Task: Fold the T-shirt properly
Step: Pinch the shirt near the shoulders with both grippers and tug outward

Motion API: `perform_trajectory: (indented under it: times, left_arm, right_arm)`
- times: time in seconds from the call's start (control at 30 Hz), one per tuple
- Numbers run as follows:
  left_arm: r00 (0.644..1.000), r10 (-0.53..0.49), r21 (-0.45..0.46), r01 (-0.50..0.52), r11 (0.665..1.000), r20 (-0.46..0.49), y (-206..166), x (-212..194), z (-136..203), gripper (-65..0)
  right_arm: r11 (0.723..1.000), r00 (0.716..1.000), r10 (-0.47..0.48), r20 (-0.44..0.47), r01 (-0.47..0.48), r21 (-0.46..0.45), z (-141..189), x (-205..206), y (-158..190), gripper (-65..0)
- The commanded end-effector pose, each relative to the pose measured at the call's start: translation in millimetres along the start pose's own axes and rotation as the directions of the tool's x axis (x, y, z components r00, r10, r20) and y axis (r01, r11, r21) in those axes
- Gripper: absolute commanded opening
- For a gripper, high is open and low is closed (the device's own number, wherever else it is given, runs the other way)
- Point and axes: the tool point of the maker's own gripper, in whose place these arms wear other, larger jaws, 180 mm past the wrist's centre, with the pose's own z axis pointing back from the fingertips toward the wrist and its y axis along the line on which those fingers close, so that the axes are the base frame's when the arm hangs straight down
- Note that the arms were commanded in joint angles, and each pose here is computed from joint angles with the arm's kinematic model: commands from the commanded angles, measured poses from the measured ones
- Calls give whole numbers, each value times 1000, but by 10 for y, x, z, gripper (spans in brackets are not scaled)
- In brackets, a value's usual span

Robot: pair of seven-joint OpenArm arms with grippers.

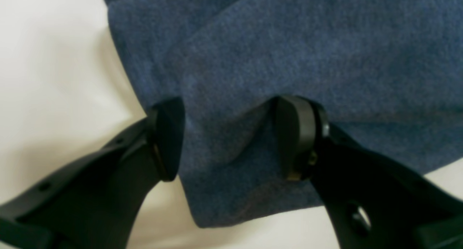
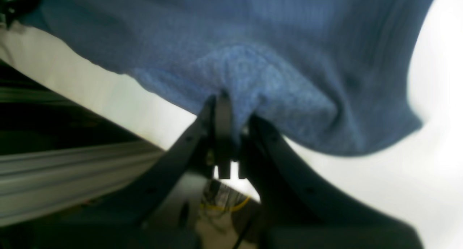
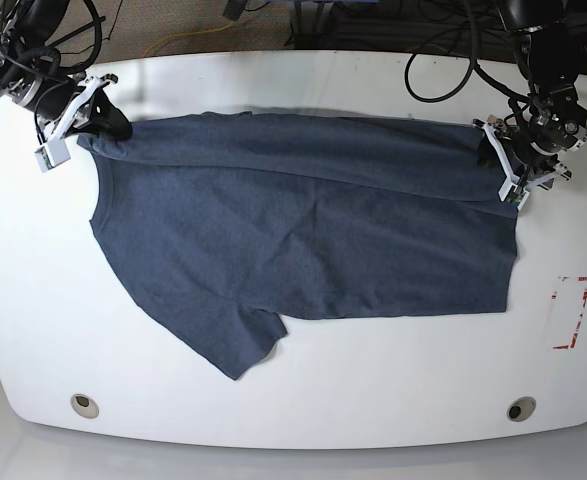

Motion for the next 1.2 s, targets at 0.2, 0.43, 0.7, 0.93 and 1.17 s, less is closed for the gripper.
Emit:
perform_trajectory:
  times: [0.2, 0.43, 0.7, 0.93, 1.17]
  left_arm:
    - [994, -33, 42, 38, 998, -106, 109, -201, 26, -279]
    - [994, -36, 45, 41, 998, -104, 119, -189, 35, -279]
    - [993, -36, 44, 41, 998, -108, 115, -206, 31, -279]
    - [994, -36, 45, 41, 998, -106, 119, -195, 33, -279]
    - [995, -34, 52, 39, 998, -99, 140, -172, 44, -279]
  right_arm:
    - [997, 985, 50, 163, -57, 44, -33, 568, 11, -650]
    - [998, 989, -9, 146, -1, 67, -349, 718, -210, -650]
    - [997, 994, 23, 104, -31, 71, -642, 997, -301, -650]
    - [999, 1000, -9, -12, 10, 33, -911, 940, -552, -509]
    - [994, 996, -68, -64, 62, -86, -1034, 820, -931, -425]
